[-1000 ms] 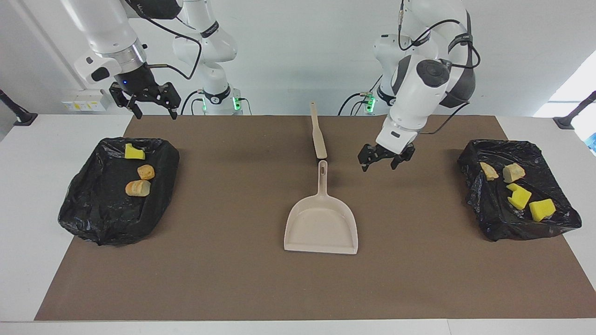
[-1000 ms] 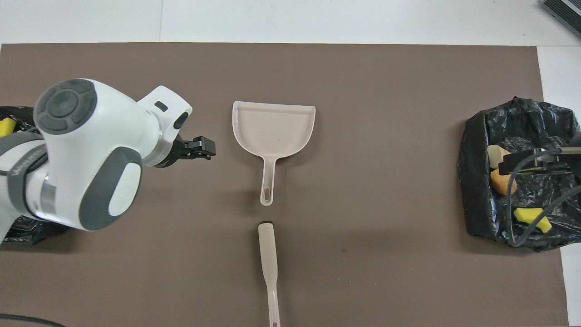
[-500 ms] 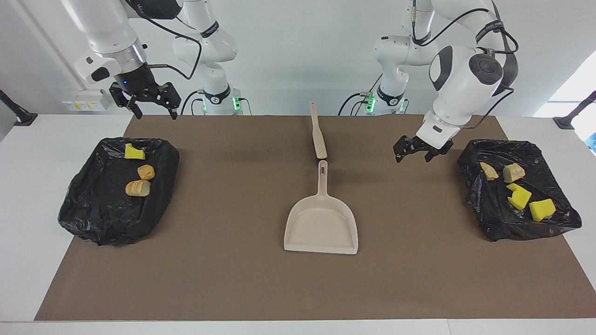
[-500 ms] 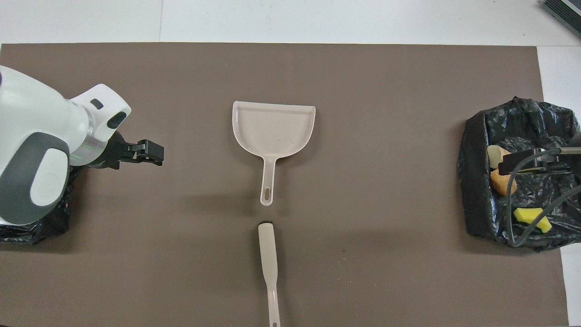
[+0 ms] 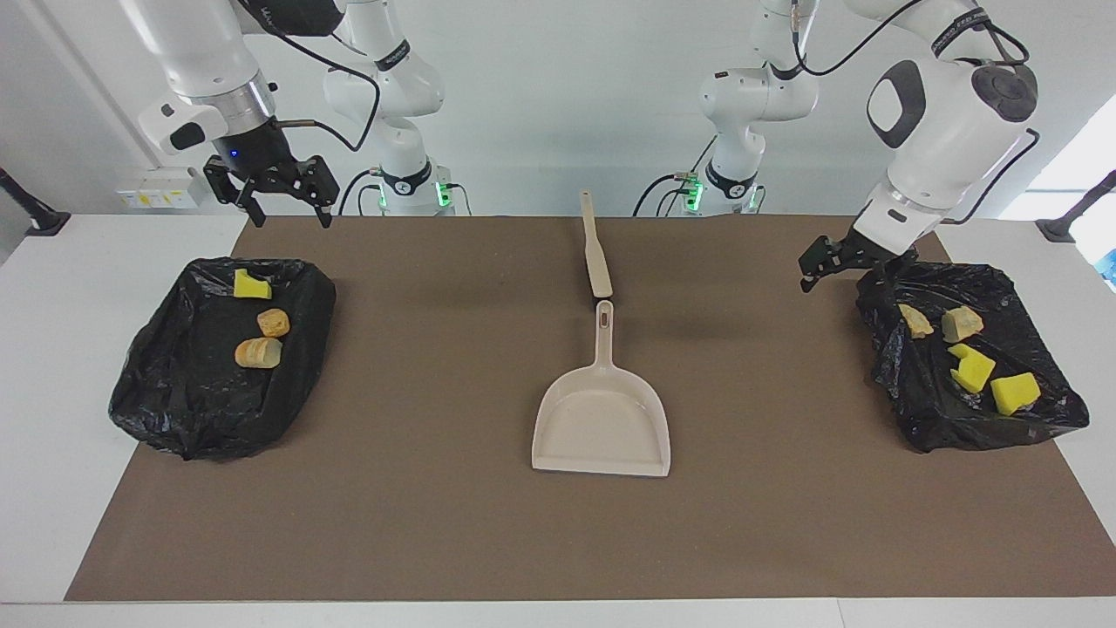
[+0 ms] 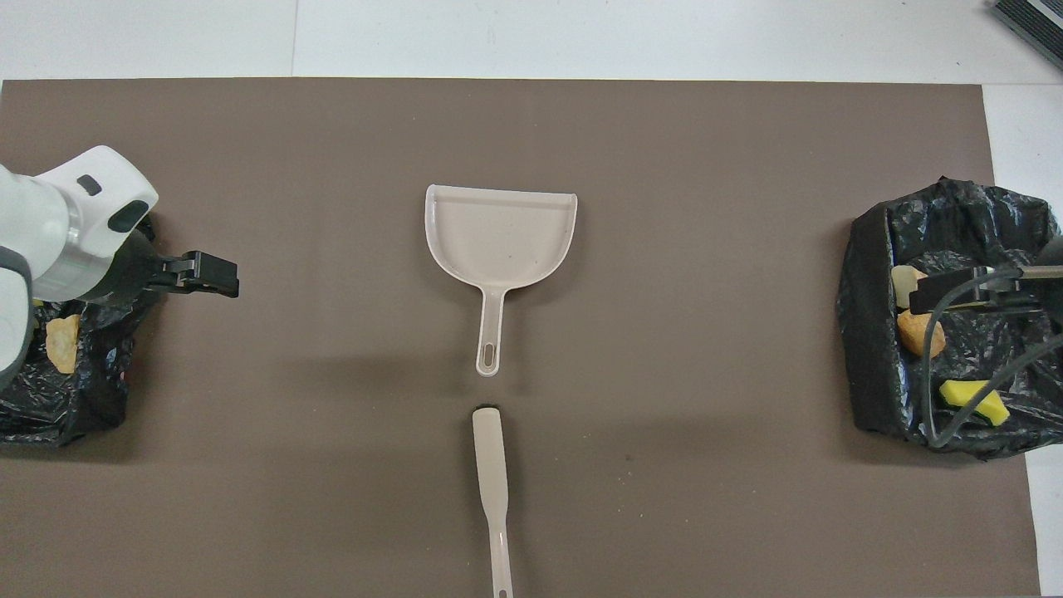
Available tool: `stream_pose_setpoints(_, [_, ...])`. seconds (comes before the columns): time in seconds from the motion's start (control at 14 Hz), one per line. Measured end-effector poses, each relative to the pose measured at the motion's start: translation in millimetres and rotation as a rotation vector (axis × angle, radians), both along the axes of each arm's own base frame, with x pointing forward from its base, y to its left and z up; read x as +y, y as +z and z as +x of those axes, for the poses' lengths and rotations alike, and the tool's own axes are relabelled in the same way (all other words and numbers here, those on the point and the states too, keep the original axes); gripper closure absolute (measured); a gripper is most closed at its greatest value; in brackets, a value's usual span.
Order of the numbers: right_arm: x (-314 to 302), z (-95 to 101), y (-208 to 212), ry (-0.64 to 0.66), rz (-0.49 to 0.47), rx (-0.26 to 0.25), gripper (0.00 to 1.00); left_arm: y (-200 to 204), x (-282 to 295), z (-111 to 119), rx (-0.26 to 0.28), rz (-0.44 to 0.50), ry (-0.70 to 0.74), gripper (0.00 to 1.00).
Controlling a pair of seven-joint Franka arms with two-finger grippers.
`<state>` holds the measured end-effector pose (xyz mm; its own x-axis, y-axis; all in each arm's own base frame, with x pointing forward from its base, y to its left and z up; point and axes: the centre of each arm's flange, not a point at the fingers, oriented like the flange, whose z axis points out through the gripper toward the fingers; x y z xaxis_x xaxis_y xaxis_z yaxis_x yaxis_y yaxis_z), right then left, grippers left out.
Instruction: Sweep and dump trash in bin
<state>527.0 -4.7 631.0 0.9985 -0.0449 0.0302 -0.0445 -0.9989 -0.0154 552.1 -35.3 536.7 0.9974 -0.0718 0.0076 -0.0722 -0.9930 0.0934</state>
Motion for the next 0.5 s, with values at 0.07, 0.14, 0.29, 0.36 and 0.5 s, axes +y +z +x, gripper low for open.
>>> stream_pose_setpoints(0.07, [0,0.0,0,0.0,0.0,0.0,0.0,8,7,-1,-0.016,0.0,-0.005,0.0])
stream_pose_setpoints(0.14, [0,0.0,0,0.0,0.0,0.0,0.0,19,12,-2,-0.038,0.0,-0.006,0.0])
stream_pose_setpoints(0.29, [0,0.0,0,0.0,0.0,0.0,0.0,48,16,-7,-0.079,0.011,-0.01,0.0])
stream_pose_setpoints(0.36, [0,0.0,0,0.0,0.0,0.0,0.0,66,17,-11,-0.09,0.046,-0.023,0.0])
stream_pose_setpoints(0.5, [0,0.0,0,0.0,0.0,0.0,0.0,97,17,-18,-0.103,0.103,-0.041,0.0])
